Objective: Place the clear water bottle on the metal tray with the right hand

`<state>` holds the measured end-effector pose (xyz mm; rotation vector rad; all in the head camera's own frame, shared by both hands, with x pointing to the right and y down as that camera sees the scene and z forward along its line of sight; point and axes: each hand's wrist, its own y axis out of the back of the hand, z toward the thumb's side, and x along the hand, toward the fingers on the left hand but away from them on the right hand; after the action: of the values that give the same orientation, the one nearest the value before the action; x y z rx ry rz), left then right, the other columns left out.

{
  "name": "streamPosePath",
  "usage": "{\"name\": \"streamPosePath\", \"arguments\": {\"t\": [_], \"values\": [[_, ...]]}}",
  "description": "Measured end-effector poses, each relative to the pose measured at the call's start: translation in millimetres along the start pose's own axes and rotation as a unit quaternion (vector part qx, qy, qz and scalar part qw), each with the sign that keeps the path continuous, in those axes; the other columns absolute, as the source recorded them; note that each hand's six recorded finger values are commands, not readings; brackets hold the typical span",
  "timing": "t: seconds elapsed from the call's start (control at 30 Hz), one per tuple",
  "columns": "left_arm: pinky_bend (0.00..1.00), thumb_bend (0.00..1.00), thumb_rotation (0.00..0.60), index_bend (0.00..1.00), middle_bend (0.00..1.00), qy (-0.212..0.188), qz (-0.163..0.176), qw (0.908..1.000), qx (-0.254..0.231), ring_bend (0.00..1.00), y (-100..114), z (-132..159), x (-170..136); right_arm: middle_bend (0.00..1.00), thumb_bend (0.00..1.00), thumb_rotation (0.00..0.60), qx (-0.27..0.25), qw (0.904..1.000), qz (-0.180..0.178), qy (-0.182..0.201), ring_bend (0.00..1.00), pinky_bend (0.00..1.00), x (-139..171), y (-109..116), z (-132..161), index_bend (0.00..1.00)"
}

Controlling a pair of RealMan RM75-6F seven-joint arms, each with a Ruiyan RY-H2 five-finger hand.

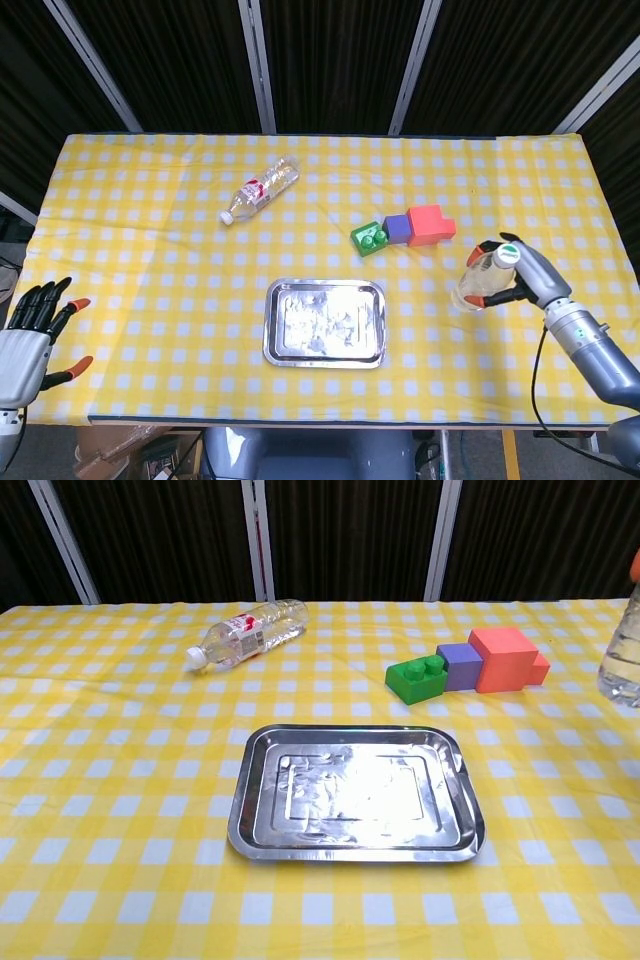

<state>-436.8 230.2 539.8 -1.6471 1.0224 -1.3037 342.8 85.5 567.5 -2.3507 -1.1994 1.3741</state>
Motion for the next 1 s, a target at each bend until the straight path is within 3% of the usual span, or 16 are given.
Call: {"name": "streamPosePath", "arguments": {"t": [0.27,0.47,0.6,0.77,0.87,1.0], "values": [[0.0,0.19,0.6,0.22,0.0,-0.002,-0.003,1.0,-0.007,0.0,0,-2,0,0.63,0.19,0.6,0.007,0.9964,0.064,0.055,0.43,0.0,-9,-61,46,0.76],[0.0,0.19,0.6,0.22,0.0,-0.001,-0.003,0.9999,-0.014,0.0,1,-5,1,0.63,0.19,0.6,0.026,0.9945,0.074,0.069,0.43,0.0,-11,-83,68,0.76],[0.0,0.19,0.6,0.22,0.0,0.001,-0.002,0.9999,-0.015,0.0,3,-7,1,0.63,0.19,0.6,0.022,0.9977,0.051,0.04,0.43,0.0,-12,-72,58,0.76],[0.0,0.19,0.6,0.22,0.0,-0.002,-0.008,0.9999,-0.011,0.0,-2,-4,3,0.63,0.19,0.6,0.019,0.9998,0.009,0.0,0.43,0.0,-9,-39,28,0.76],[0.0,0.19,0.6,0.22,0.0,-0.002,-0.011,0.9999,-0.007,0.0,-5,-2,4,0.63,0.19,0.6,0.01,0.9999,-0.001,-0.005,0.43,0.0,-5,-27,18,0.76],[0.0,0.19,0.6,0.22,0.0,-0.002,-0.012,0.9999,-0.005,0.0,-6,-1,5,0.63,0.2,0.6,0.009,0.9999,0.005,0.011,0.43,0.0,1,-28,19,0.76]]}}
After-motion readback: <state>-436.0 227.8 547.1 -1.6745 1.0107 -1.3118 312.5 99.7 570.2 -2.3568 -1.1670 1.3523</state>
